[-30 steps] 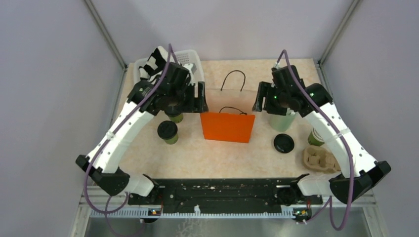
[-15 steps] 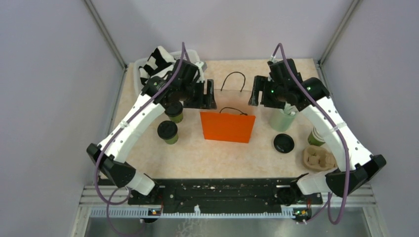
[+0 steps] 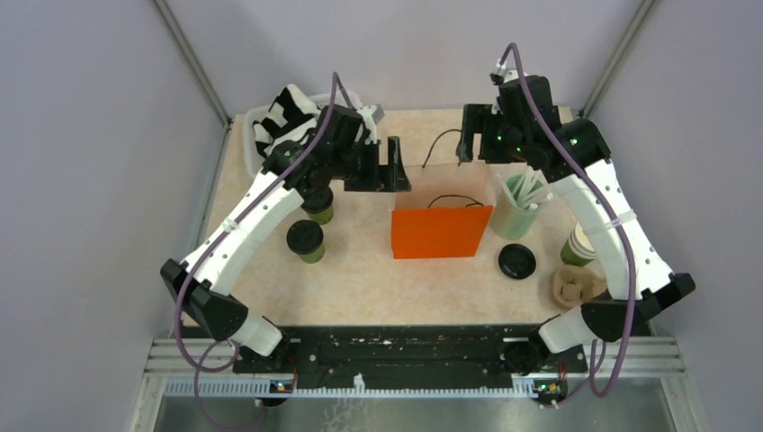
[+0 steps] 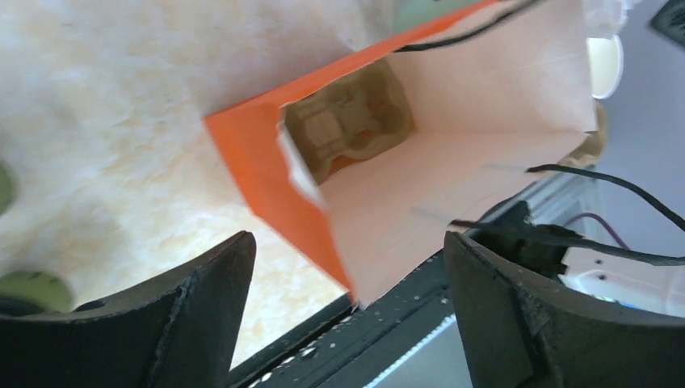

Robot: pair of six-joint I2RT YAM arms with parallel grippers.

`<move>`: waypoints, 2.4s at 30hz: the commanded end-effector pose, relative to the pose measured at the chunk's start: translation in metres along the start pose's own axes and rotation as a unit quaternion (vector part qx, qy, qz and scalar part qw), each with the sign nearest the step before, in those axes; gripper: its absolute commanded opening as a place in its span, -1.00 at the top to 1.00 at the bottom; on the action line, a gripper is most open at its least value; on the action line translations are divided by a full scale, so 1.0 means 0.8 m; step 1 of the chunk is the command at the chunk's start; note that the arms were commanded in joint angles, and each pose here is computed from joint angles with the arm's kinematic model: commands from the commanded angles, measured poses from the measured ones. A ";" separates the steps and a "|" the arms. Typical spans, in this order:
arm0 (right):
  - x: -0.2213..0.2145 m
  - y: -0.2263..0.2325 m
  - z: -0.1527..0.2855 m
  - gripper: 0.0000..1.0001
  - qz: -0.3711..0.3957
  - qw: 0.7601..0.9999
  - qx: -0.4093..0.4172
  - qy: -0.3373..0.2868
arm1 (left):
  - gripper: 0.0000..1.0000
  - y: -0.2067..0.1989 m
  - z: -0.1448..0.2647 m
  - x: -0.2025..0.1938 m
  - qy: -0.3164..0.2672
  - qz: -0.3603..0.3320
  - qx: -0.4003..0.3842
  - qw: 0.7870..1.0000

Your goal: Pack the takeout coffee

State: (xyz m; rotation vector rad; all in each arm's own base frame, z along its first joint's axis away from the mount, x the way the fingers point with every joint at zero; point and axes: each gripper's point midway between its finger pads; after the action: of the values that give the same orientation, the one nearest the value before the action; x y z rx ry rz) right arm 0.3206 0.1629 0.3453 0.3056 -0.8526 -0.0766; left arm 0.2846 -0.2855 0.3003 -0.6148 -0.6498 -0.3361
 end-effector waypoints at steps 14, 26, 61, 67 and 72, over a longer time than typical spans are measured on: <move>0.022 0.175 0.032 -0.96 0.133 0.969 0.203 -0.041 | -0.96 0.148 0.232 -0.030 -0.214 0.075 0.281 0.932; -0.090 0.329 0.012 -0.97 0.180 0.939 0.291 0.027 | -0.97 0.088 0.326 -0.044 -0.323 0.089 0.185 0.924; -0.310 0.409 -0.190 -0.86 0.299 0.926 0.213 0.084 | -0.97 -0.004 0.398 -0.089 -0.319 0.002 0.036 0.947; -0.313 0.408 -0.199 -0.88 0.308 0.925 0.206 0.081 | -0.97 -0.004 0.395 -0.087 -0.315 -0.001 0.037 0.948; -0.314 0.406 -0.205 -0.90 0.313 0.926 0.199 0.077 | -0.97 -0.005 0.393 -0.083 -0.314 -0.003 0.036 0.949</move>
State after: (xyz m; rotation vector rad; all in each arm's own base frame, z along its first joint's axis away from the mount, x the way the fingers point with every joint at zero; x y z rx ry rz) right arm 0.2502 0.5476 0.1409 0.3733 -0.7037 0.7269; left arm 0.0802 -0.0783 0.4530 -0.6509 -1.2709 -0.0866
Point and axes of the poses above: each gripper's point midway between its finger pads, its own z axis back along the fingers, its own y axis along the line the jaws close on, x = y × z, and after that the axes turned 8 degrees about -z, right-handed
